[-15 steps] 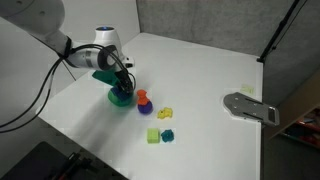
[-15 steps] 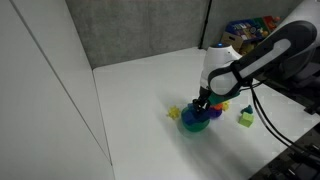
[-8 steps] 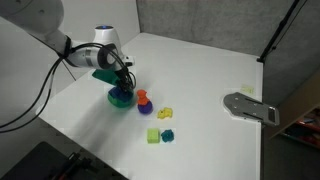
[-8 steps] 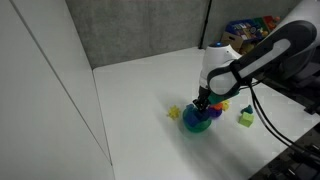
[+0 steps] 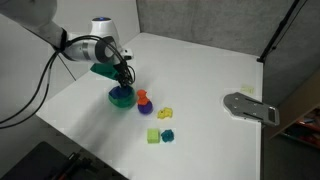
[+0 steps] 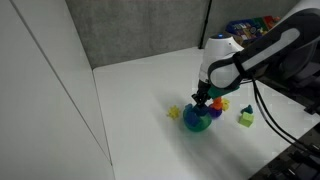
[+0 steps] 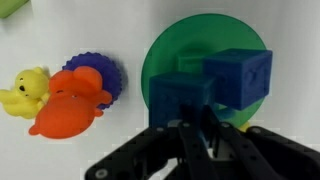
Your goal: Put the blue block on the green block
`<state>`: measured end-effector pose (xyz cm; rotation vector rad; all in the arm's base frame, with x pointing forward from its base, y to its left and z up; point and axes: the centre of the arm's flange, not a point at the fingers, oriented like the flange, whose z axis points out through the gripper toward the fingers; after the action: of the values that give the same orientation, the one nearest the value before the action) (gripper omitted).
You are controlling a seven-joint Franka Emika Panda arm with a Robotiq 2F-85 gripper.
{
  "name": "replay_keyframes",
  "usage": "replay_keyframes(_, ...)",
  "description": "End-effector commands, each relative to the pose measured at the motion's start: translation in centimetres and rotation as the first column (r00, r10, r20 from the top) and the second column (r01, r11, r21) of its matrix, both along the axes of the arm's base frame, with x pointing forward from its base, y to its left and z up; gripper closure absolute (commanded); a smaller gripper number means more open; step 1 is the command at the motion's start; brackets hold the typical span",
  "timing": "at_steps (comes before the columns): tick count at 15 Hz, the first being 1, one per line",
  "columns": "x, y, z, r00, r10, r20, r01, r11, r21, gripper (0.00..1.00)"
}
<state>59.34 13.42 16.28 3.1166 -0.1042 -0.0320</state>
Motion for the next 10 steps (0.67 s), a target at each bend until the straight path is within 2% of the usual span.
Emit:
replay_keyframes(1, 0.3, -0.4, 4.5, 1.000, 0.022, 0.016, -0.022, 0.999, 0.028, 0.94)
replay_keyframes(5, 1.4, -1.9, 8.9, 0.998, 0.017, 0.060, -0.020, 0.999, 0.050, 0.94)
replay_keyframes(10, 2.6, -7.0, 13.6, 0.991, -0.052, 0.120, 0.046, 0.997, 0.056, 0.94)
